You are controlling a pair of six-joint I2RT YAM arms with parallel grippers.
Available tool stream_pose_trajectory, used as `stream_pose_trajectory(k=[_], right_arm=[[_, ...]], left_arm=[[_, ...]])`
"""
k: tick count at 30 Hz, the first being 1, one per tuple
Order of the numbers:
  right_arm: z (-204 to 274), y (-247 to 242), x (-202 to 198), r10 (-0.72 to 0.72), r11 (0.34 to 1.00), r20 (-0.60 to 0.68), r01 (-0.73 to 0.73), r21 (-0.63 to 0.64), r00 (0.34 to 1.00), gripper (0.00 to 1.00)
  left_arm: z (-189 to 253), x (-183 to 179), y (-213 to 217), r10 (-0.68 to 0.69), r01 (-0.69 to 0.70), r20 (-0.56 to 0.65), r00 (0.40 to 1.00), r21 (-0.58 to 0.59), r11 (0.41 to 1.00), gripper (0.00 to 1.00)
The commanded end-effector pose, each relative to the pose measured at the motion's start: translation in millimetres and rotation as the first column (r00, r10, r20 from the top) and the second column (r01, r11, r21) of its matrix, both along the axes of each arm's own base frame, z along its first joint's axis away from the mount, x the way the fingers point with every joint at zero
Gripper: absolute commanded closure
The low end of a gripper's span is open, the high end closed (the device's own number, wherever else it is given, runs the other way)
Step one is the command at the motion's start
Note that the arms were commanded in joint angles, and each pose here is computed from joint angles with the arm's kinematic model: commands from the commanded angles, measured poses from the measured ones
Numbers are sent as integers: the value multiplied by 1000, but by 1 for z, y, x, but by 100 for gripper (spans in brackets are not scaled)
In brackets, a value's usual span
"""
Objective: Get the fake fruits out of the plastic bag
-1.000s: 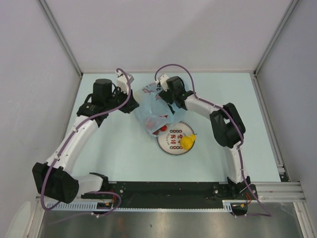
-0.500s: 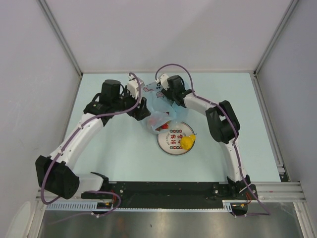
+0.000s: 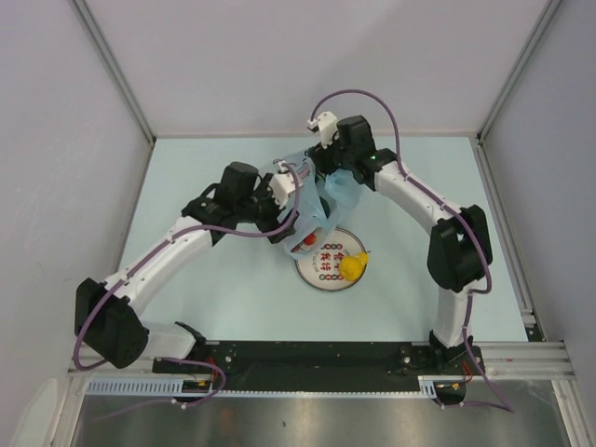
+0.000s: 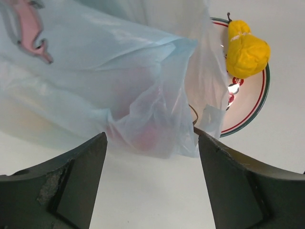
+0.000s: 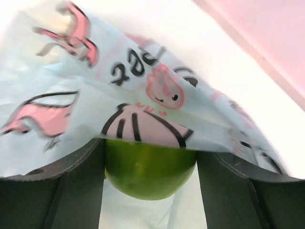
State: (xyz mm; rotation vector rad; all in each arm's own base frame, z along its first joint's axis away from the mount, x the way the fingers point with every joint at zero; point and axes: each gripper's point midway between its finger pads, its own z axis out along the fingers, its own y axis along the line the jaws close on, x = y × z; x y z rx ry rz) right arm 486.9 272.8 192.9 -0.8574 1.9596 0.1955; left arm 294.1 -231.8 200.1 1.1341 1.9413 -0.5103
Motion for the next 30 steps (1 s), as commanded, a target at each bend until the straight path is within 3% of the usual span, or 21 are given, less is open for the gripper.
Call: stream_pose_trajectory(k=[1,5,11,13,14,15,17,18,20,25,30], right_arm=[[21,3,-26,35,993,-53,-29,118,998,80],[20,3,-32,48,989,-65,-38,139,997,79],[25,-4,-32,29,989,-53,-21,147,998,78],[26,-7,-31,16,988,-55,-8,157,998,78],[30,-12,-29,5,987,-48,3,163,999,78],[31,-12,-30,3,986,-50,5,165,999,78],[37,-18,-31,-6,986,-38,12,167,999,78],[40,-20,-32,-6,986,-33,12,167,999,78],[53,-22,-38,1,984,-18,2,178,1000,80],[85,-15,-74,122,964,-15,-115,240,992,81],[108,-9,-133,298,908,-30,-274,317,954,79]], left_arm=[[3,2,-28,-141,129,126,982,100,987,18],[-11,8,-38,-178,130,196,964,236,963,24],[-15,16,-56,-188,108,266,945,290,951,22],[-22,19,-60,-191,99,273,943,318,943,27],[-22,24,-57,-168,64,290,942,337,939,33],[-23,28,-59,-155,48,295,943,340,939,48],[-17,30,-59,-131,26,297,946,332,943,63],[-9,31,-58,-122,19,304,945,322,946,81],[2,27,-57,-101,7,304,947,295,956,100],[36,11,-39,-43,-14,311,949,181,983,100],[39,18,-25,81,-89,178,981,37,995,100]])
